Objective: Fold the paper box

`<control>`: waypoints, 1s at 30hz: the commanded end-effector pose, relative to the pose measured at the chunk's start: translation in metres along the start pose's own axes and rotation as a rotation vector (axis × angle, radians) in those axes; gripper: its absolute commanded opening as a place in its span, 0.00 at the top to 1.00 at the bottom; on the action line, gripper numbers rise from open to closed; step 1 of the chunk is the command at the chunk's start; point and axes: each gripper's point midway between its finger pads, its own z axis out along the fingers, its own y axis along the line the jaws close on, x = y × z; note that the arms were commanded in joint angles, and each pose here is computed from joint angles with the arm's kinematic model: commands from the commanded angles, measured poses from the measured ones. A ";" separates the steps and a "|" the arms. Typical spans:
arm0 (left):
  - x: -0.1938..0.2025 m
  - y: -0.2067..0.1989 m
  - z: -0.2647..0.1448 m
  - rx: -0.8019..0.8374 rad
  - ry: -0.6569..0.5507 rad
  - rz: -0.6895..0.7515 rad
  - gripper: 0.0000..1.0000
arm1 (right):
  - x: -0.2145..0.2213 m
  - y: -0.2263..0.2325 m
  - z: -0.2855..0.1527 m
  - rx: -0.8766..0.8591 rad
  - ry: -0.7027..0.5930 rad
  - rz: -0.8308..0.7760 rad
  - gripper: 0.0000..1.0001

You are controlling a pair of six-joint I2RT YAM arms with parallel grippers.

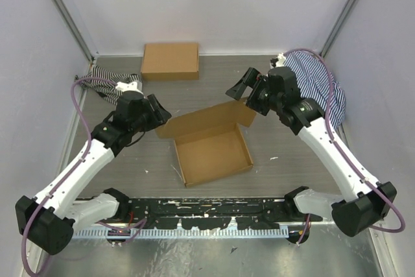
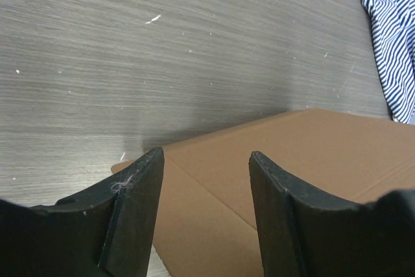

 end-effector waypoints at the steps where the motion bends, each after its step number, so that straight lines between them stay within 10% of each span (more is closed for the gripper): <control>1: -0.031 -0.010 -0.005 0.040 -0.066 0.003 0.38 | -0.015 0.021 0.005 -0.060 -0.011 -0.069 0.00; 30: -0.017 0.029 0.040 -0.025 0.005 -0.115 0.41 | -0.061 0.055 0.039 -0.181 -0.014 -0.276 0.00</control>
